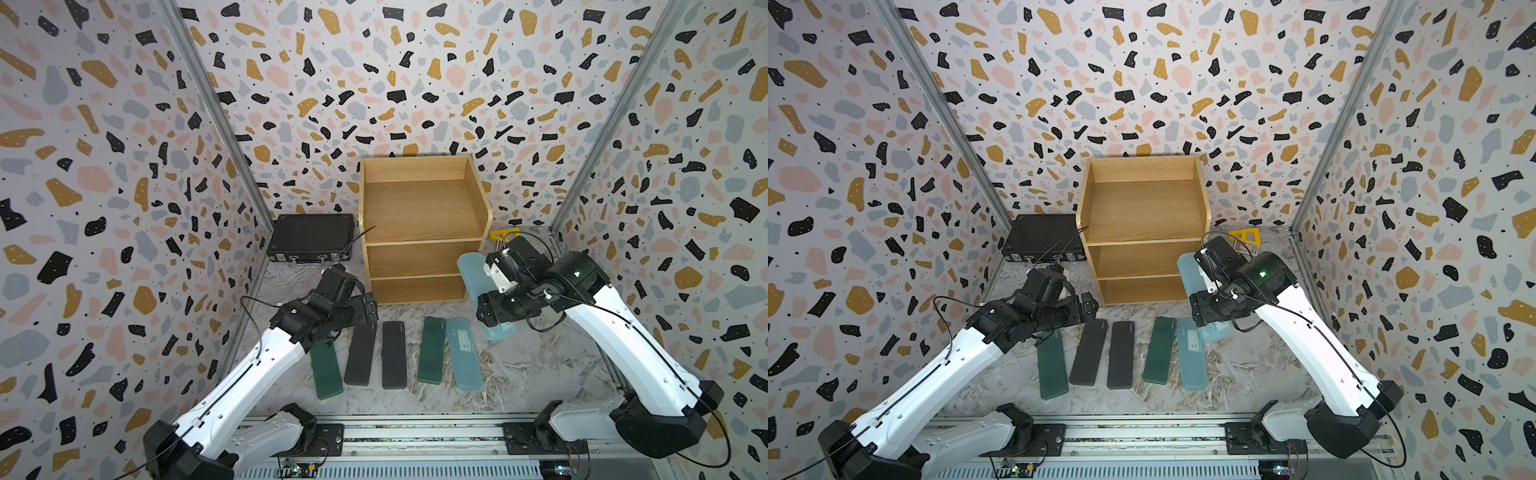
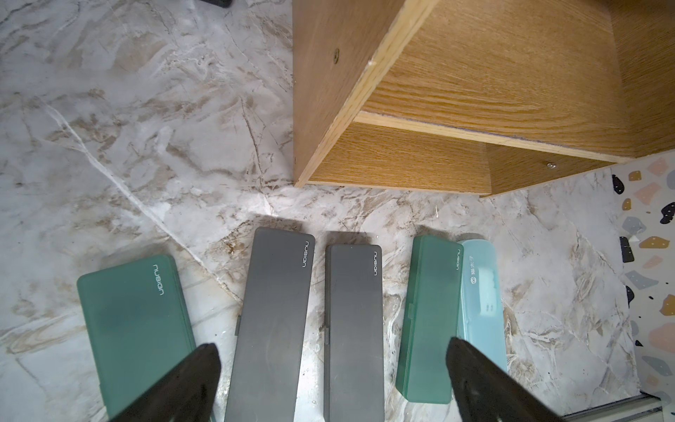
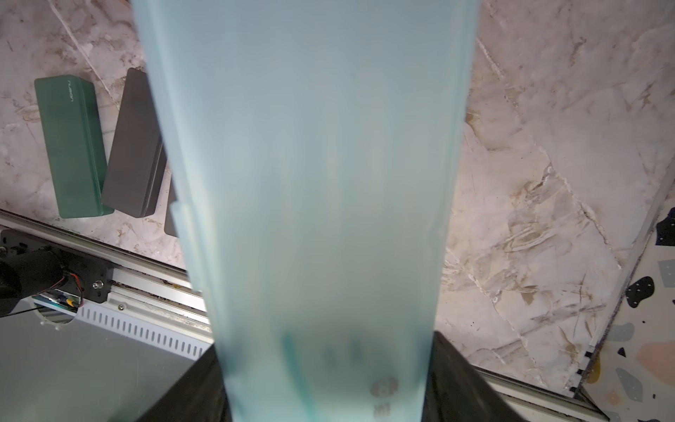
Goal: Place the pencil cases on the shelf according to color
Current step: Place the pencil case on the shelf.
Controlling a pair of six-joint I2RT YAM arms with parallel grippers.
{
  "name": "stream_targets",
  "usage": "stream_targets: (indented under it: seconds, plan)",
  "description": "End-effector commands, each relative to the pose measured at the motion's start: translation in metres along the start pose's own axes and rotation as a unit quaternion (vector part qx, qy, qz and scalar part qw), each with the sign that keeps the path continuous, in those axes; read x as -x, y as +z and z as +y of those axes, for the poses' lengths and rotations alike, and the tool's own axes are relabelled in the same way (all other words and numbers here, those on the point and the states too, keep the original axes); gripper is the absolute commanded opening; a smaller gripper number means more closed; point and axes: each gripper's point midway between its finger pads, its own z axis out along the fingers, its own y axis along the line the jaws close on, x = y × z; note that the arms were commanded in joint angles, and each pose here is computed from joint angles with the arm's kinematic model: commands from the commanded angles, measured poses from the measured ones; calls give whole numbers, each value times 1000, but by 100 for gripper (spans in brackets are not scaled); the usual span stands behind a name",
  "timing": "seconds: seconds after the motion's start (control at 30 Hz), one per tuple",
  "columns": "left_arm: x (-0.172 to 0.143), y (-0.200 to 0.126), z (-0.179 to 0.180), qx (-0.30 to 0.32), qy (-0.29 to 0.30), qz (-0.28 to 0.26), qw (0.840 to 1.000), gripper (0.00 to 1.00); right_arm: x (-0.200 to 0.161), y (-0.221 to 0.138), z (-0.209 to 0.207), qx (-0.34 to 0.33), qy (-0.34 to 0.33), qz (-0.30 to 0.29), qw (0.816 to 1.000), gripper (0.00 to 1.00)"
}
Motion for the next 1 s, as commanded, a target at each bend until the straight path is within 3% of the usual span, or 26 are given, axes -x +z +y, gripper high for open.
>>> stream_targets:
  seconds: [0.0, 0.4, 0.7, 0.97]
  plan:
    - [12, -7, -5, -4, 8, -21, 1000, 100, 4, -17, 1, 1, -15, -8, 1000, 29]
    - [16, -7, -3, 7, 19, -26, 999, 100, 55, -33, 20, 10, -31, -39, 999, 29]
    - [14, -9, -10, -14, 20, -22, 999, 100, 106, -22, 39, 17, -29, -64, 997, 29]
    - [11, -17, -6, -17, 25, -28, 999, 100, 145, -17, 30, 27, 1, -94, 995, 28]
